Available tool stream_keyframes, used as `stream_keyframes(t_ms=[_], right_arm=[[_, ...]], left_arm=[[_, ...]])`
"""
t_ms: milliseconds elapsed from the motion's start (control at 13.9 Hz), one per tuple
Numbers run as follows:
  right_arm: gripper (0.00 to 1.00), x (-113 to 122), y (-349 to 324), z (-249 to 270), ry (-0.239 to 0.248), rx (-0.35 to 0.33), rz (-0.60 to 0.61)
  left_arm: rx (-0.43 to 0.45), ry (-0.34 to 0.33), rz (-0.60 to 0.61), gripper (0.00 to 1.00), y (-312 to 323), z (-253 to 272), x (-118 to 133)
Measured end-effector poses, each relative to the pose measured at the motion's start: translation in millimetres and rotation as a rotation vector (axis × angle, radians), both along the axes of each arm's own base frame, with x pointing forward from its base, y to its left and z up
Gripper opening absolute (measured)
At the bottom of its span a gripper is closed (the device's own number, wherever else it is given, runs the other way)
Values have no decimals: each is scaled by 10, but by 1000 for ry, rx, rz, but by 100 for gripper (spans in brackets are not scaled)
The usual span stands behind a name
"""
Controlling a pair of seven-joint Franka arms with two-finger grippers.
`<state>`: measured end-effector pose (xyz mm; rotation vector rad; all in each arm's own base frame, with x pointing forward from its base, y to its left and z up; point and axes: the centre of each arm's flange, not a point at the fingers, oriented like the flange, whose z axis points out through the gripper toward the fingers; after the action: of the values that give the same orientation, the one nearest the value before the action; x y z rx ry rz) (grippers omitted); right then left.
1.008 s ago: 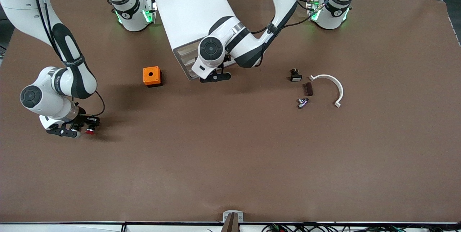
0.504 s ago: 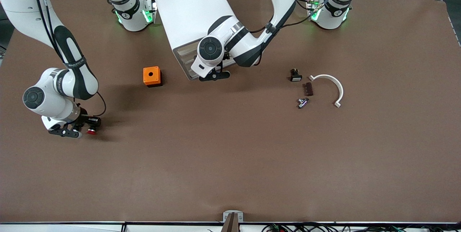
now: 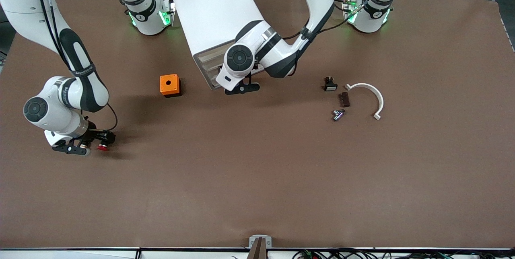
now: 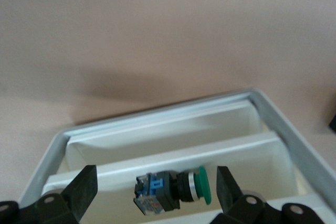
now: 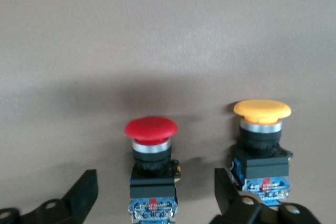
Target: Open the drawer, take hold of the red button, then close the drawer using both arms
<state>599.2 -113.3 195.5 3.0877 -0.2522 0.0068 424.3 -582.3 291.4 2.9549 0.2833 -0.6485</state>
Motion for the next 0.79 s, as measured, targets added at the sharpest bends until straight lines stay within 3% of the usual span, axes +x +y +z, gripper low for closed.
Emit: stream_keyframes(t_ms=[432,792], right_arm=[[100,140,-22,562,84,17,-7],[100,-15,-2,1442,153,39,-17]], left_arm=[[-33,-40,143,100,659,361,806],[7,-96,218,100,1262,418,1345]])
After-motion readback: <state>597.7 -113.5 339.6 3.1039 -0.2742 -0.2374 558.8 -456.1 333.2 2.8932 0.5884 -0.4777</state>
